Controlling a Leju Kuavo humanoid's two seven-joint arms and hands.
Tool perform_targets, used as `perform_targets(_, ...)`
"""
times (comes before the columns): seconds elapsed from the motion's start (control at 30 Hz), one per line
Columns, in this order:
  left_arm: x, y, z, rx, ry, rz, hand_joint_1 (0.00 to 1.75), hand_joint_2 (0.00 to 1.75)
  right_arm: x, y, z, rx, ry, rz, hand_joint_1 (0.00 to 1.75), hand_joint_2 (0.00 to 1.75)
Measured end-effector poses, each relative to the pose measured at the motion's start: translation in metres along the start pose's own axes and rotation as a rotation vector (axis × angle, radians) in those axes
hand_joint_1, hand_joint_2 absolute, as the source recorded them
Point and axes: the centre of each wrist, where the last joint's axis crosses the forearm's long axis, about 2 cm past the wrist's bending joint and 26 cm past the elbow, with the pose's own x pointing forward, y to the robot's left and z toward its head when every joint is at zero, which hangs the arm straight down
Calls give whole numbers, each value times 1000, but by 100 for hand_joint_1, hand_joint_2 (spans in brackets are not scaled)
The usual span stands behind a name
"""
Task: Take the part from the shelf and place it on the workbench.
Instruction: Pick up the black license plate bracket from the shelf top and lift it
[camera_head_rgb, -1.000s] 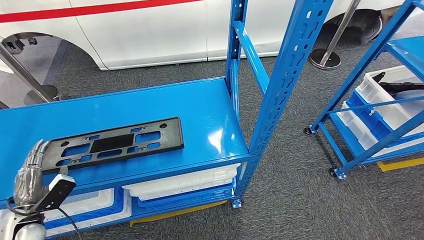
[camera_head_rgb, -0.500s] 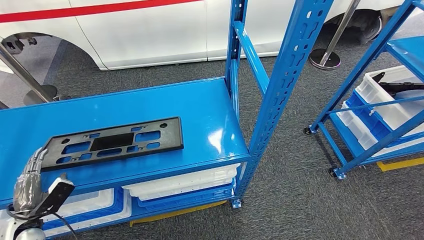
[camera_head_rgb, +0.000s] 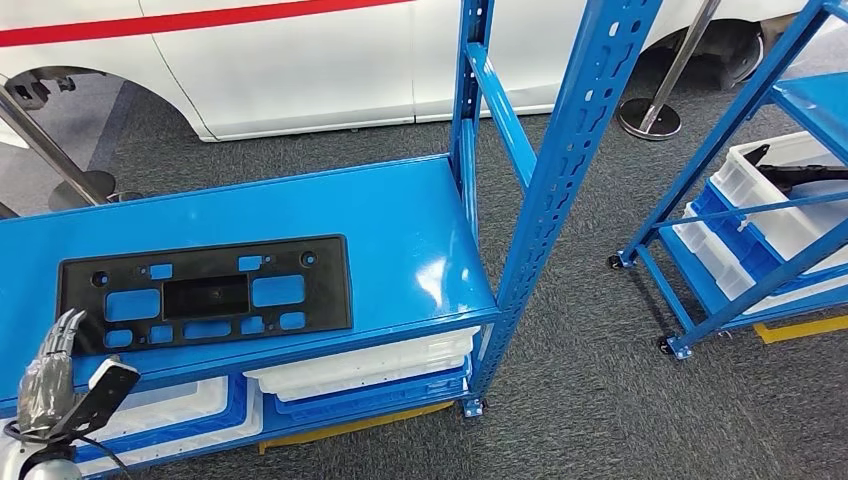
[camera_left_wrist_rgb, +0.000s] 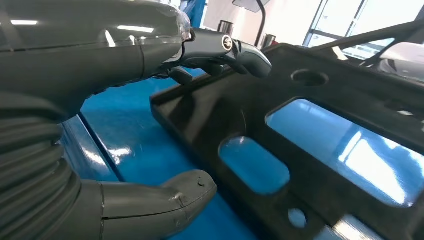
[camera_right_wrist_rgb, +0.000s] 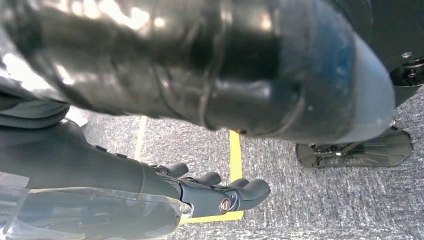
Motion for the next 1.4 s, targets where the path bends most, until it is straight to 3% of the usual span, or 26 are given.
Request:
perform_targets(0.33,-13,9,-18,-20,24,-261,0,175,0,0,0,16,-1,22,0,0)
perform_targets(0.63,-4,11,-29,29,-15,-488,0,175,0,0,0,13,4,27,0,0)
perform_targets(1.03,-6,37,-44,42,-89,-638,0,175,0,0,0,15,6,28,0,0)
perform_targets(1.23,7,38,-59,45,-137,-709,0,175,0,0,0,17,5,35,0,0)
perform_targets(1.4,36,20,-77,85,-211,-730,0,175,2,-2,0,21,3,36,0,0)
